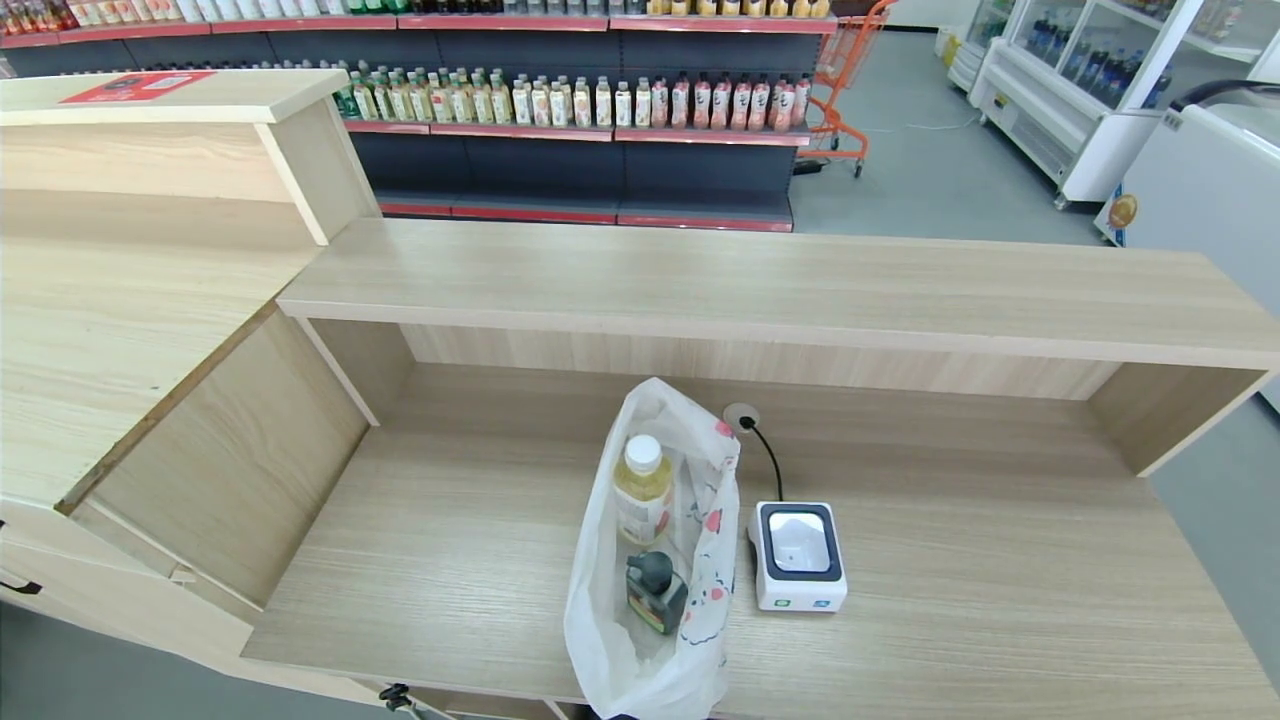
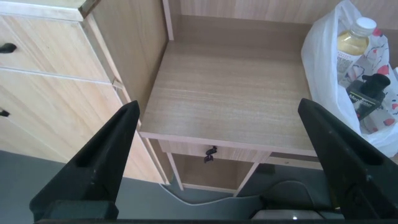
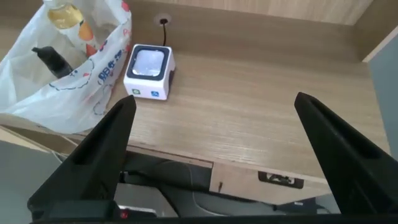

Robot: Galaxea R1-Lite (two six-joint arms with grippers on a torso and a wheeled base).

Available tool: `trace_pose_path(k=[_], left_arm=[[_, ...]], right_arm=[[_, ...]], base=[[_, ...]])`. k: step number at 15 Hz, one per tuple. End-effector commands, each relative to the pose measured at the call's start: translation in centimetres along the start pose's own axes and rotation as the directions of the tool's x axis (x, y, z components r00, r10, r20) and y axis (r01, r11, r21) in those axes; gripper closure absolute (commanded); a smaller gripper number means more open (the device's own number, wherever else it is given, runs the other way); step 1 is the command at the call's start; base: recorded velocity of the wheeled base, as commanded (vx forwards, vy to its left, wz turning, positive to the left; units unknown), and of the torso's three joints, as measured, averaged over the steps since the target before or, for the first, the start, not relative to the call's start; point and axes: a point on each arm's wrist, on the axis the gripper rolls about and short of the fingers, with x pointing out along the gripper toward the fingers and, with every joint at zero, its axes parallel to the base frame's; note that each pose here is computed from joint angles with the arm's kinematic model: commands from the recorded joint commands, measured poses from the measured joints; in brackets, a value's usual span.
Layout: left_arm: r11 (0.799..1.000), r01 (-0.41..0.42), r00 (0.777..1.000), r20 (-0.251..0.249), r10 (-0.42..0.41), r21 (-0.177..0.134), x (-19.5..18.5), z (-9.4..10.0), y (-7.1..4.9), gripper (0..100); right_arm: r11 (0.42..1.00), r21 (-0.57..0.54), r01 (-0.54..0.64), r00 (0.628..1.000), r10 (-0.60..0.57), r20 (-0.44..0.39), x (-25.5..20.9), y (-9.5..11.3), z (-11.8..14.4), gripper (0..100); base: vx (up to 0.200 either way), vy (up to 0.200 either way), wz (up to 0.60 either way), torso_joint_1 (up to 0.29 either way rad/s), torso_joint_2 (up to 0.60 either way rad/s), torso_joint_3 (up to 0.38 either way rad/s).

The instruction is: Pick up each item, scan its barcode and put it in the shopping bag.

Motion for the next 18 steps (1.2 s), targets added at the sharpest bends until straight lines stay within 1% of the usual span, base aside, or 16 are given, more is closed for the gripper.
trace_pose_path(k=[1, 15, 16, 17, 18], left_arm=[[1.0, 0.0, 1.0, 0.0, 0.0, 0.0, 0.0, 0.0, 0.0, 0], [1.0, 0.0, 1.0, 0.0, 0.0, 0.0, 0.0, 0.0, 0.0, 0], [1.0, 0.0, 1.0, 0.002, 0.0, -0.012, 0.0, 0.01, 0.0, 0], [1.0, 0.0, 1.0, 0.0, 0.0, -0.014, 0.0, 0.0, 0.0, 0], [1.0, 0.001, 1.0, 0.0, -0.001, -0.008, 0.0, 0.0, 0.0, 0]], right_arm=[[0.999, -0.015, 0.03, 0.999, -0.03, 0.043, -0.57, 0.11, -0.54, 0], [0.999, -0.009, 0.043, 0.999, -0.043, 0.029, -0.57, 0.09, -0.67, 0], [0.999, -0.009, 0.043, 0.999, -0.043, 0.029, -0.57, 0.09, -0.67, 0], [0.999, -0.011, 0.043, 0.999, -0.043, 0.029, -0.57, 0.09, -0.67, 0], [0.999, -0.014, 0.043, 0.999, -0.043, 0.029, -0.57, 0.09, -0.67, 0]], base=[[0.0, 0.0, 0.0, 0.0, 0.0, 0.0], [0.0, 0.0, 0.0, 0.0, 0.0, 0.0], [0.0, 0.0, 0.0, 0.0, 0.0, 0.0], [0.0, 0.0, 0.0, 0.0, 0.0, 0.0], [0.0, 0.0, 0.0, 0.0, 0.0, 0.0]])
